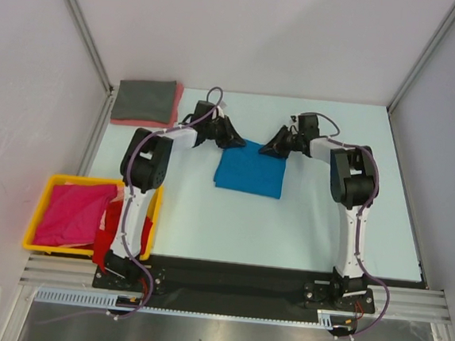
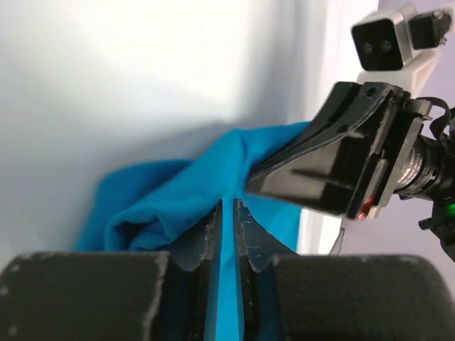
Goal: Fold and stack the t-shirts
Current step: Fold the tshirt
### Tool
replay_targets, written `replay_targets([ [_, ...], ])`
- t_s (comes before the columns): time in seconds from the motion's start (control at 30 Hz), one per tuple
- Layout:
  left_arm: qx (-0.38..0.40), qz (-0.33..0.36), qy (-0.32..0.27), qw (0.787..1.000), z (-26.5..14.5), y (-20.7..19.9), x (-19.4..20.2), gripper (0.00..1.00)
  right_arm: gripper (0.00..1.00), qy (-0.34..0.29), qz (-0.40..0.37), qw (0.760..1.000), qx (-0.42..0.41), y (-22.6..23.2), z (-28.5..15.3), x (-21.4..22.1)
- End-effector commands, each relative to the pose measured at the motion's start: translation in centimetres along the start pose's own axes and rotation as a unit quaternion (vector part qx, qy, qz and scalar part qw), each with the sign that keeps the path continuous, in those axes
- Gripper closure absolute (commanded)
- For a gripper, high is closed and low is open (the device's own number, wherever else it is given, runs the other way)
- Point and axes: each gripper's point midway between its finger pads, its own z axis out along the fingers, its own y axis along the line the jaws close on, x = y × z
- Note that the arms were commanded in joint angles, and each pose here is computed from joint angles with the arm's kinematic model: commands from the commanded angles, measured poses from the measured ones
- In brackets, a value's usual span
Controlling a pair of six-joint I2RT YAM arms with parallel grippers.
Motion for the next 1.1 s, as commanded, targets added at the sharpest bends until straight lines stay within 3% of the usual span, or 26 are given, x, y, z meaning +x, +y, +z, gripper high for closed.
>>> replay_targets([
  [0.0,0.022,-0.005,-0.034,0.999,0.2,0.8,-2.7,0.86,0.9,-0.06,0.006,0.997,-0.055,0.6,-1.7,-4.5],
  [0.13,-0.015,-0.015,-0.046,0.999,0.1,4.3,-3.8,0.87,0.9,-0.072,0.031,0.996,-0.036,-3.2,-3.2,-5.6],
  [0.27,-0.018,-0.015,-0.047,0.999,-0.3,5.2,-4.3,0.85,0.9,-0.079,0.052,0.995,-0.025,-5.9,-4.1,-6.7],
  [0.43,0.019,0.033,-0.046,0.998,-1.9,0.5,-5.4,0.71,0.9,-0.073,0.045,0.996,-0.01,-5.8,-5.7,-7.5],
  [0.53,0.014,0.059,-0.054,0.997,-4.3,-2.3,-6.0,0.65,0.89,-0.081,0.022,0.996,0.041,-4.2,-8.6,-8.3],
  [0.6,0.007,0.082,-0.06,0.995,-5.6,-3.3,-6.3,0.63,0.89,-0.088,-0.017,0.989,0.115,-4.0,-11.3,-8.8],
  [0.73,0.014,0.094,-0.055,0.994,-7.4,-5.2,-4.8,0.61,0.8,-0.059,-0.038,0.988,0.136,-2.6,-13.7,-6.8],
  [0.9,0.04,0.083,-0.008,0.996,-7.4,-5.3,0.9,0.61,0.72,-0.05,-0.059,0.99,0.117,-1.0,-14.6,-3.7],
  [1.07,-0.012,0.068,0.02,0.997,-6.9,-1.2,3.5,0.77,0.71,-0.014,-0.07,0.993,0.09,1.4,-13.2,-0.8],
])
